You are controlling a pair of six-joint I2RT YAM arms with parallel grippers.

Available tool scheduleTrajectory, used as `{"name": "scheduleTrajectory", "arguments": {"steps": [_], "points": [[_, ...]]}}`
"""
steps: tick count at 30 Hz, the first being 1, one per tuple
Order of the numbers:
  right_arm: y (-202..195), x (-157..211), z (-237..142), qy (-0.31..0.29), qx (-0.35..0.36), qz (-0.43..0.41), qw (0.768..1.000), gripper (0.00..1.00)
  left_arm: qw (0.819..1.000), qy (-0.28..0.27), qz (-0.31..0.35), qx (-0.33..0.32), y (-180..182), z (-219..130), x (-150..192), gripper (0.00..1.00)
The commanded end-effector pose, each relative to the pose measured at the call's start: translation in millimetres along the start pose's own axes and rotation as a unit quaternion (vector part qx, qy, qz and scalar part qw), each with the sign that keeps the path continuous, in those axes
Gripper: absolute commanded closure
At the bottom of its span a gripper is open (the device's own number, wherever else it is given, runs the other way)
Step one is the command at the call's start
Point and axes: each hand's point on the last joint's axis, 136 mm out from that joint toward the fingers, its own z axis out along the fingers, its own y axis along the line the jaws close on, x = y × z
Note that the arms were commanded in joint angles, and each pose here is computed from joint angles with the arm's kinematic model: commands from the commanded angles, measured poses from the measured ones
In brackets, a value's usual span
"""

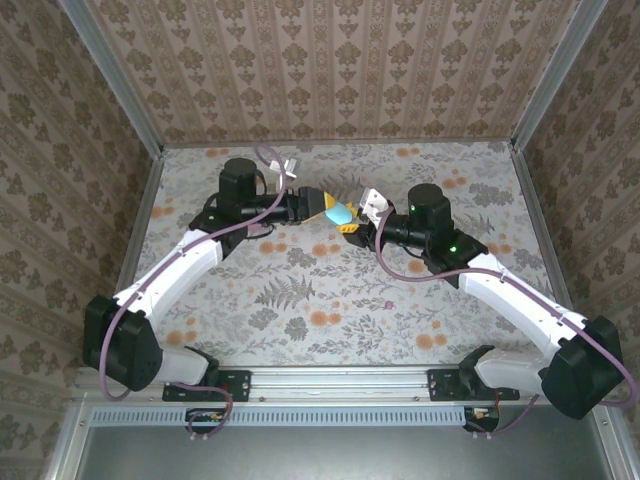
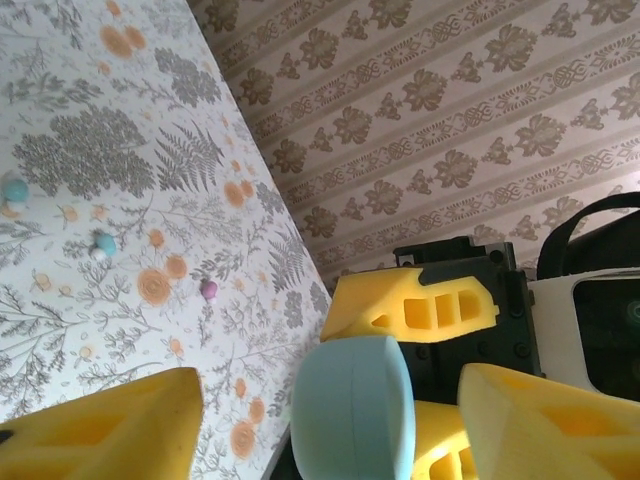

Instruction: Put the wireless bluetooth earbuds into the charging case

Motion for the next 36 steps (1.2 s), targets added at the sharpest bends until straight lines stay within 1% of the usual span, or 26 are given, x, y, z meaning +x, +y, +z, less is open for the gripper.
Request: {"name": "scheduleTrajectory", "arguments": {"steps": [1,3,5,12,16,21,25,28,30,31,33,34,36], "points": [[-5.1,-9.5,-1.6,-0.018,0.02,-0.026,0.999,0.65,1.0,0.006,-0.001,0.022,-15.3,1.6,-3.4,0.38],[-5.5,-10.8,-1.0,-0.022,0.021,-0.029,0.999,0.65,1.0,0.007,-0.001,0.022,-15.3,2.4,-3.0,0.43],[-7.0,-10.4,0.1,-0.021,0.024,-0.029,0.999,0.65,1.0,0.009,-0.001,0.024,-15.5,3.2,-3.3,0.46],[-7.9,-9.3,5.3,-0.019,0.024,-0.028,0.999,0.65,0.999,0.021,0.0,0.034,-19.2,6.1,-1.1,0.51],[-8.9,-6.6,8.9,-0.013,0.028,-0.028,0.999,0.65,0.999,0.023,0.003,0.036,-20.6,6.7,-1.1,0.57],[-10.0,-7.5,11.4,-0.011,0.033,-0.031,0.999,0.65,0.999,0.023,0.0,0.036,-20.8,7.1,-1.5,0.67],[-19.0,-3.9,13.8,0.0,0.062,-0.029,0.998,0.64,0.999,0.023,0.0,0.04,-23.6,6.6,-1.9,0.78],[-25.3,0.1,13.5,0.01,0.082,-0.024,0.996,0.6,0.999,0.013,-0.001,0.034,-23.4,4.9,-5.2,0.84],[-26.5,0.9,11.5,0.011,0.089,-0.022,0.996,0.53,1.0,0.0,-0.004,0.028,-22.5,3.9,-9.0,0.87],[-26.8,1.2,10.0,0.009,0.093,-0.021,0.995,0.5,1.0,-0.008,-0.005,0.025,-22.6,3.0,-11.0,0.88],[-29.9,-0.5,6.0,0.0,0.108,-0.017,0.994,0.45,0.999,-0.023,-0.007,0.021,-22.2,0.8,-14.9,0.88],[-33.2,-0.9,3.8,-0.006,0.121,-0.012,0.993,0.4,0.999,-0.031,-0.009,0.019,-22.0,-0.7,-17.0,0.89],[-37.8,-3.0,-0.7,-0.023,0.142,-0.001,0.99,0.38,0.999,-0.046,-0.016,0.013,-19.3,-3.7,-21.0,0.9]]}}
